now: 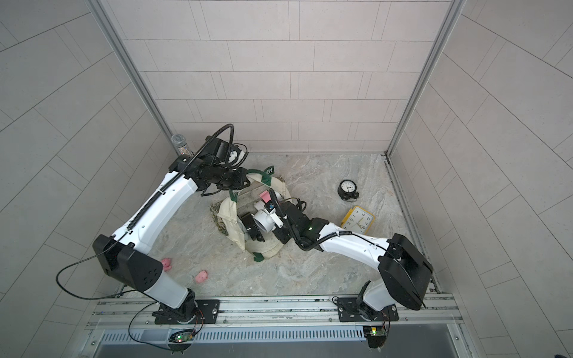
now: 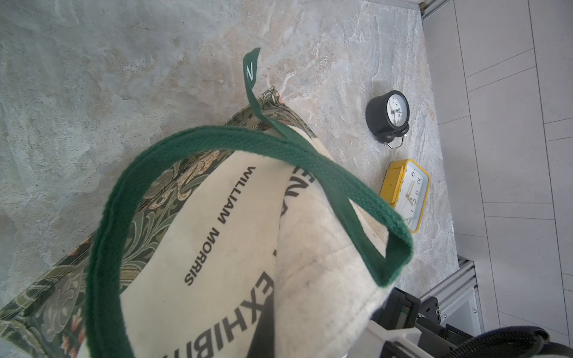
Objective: Take the alarm clock out of the canvas bag
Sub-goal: Pick up the alarm from the canvas bag.
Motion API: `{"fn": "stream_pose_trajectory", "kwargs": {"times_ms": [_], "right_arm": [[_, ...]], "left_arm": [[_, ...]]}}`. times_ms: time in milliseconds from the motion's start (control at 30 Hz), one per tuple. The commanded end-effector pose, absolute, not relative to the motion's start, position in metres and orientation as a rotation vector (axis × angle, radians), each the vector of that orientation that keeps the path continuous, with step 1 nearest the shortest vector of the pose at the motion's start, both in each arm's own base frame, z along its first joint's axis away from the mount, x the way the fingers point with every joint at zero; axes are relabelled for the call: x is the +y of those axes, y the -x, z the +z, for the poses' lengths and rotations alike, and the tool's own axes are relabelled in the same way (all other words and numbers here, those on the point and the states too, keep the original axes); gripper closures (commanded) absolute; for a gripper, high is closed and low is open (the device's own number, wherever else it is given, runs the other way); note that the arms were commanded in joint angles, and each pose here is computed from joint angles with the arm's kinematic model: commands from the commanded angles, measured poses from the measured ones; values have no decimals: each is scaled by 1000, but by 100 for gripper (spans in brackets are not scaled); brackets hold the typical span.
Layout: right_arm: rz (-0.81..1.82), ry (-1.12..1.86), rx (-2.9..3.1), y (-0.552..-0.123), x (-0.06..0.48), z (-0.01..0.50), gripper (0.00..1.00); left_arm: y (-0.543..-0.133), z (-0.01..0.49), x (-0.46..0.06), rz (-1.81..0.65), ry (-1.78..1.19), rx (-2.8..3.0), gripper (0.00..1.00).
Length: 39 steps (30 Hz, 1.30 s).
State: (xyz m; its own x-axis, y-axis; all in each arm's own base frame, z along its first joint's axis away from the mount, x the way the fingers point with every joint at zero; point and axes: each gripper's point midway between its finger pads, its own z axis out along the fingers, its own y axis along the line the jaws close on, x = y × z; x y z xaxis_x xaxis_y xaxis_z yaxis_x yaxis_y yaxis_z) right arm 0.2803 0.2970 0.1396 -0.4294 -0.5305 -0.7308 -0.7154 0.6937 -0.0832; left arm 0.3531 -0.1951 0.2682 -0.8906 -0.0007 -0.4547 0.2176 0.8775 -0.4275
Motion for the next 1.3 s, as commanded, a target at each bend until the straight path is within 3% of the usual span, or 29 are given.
{"fn": "stream_pose_trajectory", "kwargs": {"times_ms": [0,500,1267], "right_arm": [[278,903,2040,-286,290,179,100],[213,796,1935,-278,249,242,100],[507,455,1988,-233,151,322,100]], "left_arm": [[-358,296,-200,-731,-157,2504,100],[-358,295,-200,-733,-150,2506,100],[-360,293,-201,-729,-154,2510,100]]}}
